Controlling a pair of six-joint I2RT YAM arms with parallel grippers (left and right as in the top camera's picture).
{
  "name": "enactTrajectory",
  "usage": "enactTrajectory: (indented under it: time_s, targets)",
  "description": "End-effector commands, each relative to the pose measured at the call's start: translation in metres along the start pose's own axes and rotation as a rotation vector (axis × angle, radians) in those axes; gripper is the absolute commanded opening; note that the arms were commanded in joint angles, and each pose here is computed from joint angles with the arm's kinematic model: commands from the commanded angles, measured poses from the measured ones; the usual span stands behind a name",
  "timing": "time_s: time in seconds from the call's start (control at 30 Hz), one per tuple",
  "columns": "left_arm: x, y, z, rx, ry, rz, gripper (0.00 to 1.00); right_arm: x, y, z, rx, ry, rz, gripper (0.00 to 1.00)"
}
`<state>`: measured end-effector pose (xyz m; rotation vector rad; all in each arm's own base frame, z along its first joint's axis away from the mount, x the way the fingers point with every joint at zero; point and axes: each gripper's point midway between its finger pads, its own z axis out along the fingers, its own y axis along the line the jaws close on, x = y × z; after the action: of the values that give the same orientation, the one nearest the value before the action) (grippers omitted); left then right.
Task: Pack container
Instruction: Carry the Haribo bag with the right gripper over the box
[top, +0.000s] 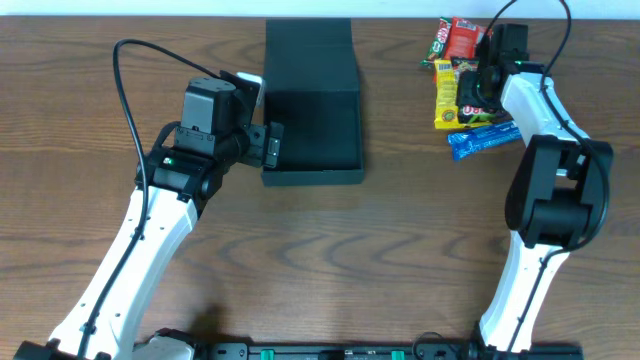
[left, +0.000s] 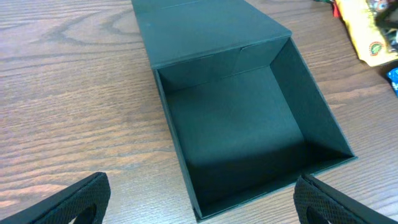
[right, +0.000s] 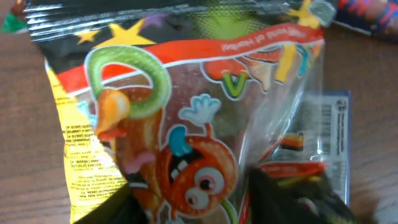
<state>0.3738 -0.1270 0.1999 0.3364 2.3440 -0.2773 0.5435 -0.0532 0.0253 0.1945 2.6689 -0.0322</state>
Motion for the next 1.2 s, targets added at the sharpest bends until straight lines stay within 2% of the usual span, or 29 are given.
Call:
enactTrajectory:
  time_s: [0.0, 0.07, 0.3, 0.53, 0.63, 0.8, 1.0, 1.17]
  targets:
    - [0.002, 0.003, 0.002, -0.014, 0.005, -0.006, 0.95, 0.01, 0.007, 0.014, 0.0, 0.034, 0.002, 0.33]
    - [0.002, 0.003, 0.002, -0.014, 0.005, -0.006, 0.95, 0.011, 0.01, 0.013, -0.002, 0.039, 0.016, 0.23]
    - [-0.001, 0.004, 0.002, -0.014, -0.006, -0.006, 0.95, -0.004, 0.032, -0.023, -0.02, 0.022, -0.005, 0.11]
    - [-0.01, 0.013, 0.002, -0.07, -0.044, -0.004, 0.95, -0.055, 0.058, -0.122, -0.061, -0.135, -0.026, 0.12]
    - [-0.014, 0.02, 0.001, -0.104, -0.06, -0.005, 0.95, -0.058, 0.084, -0.169, -0.106, -0.181, -0.018, 0.15]
    - [-0.021, 0.04, -0.002, -0.159, -0.093, -0.031, 0.95, -0.027, 0.166, -0.205, -0.276, -0.127, -0.044, 0.19]
    - [-0.02, 0.089, -0.012, -0.254, -0.107, -0.124, 0.95, 0.035, 0.269, -0.198, -0.379, 0.015, -0.049, 0.19]
    - [-0.016, 0.126, -0.021, -0.322, -0.113, -0.197, 0.96, 0.084, 0.332, -0.181, -0.408, 0.103, -0.061, 0.19]
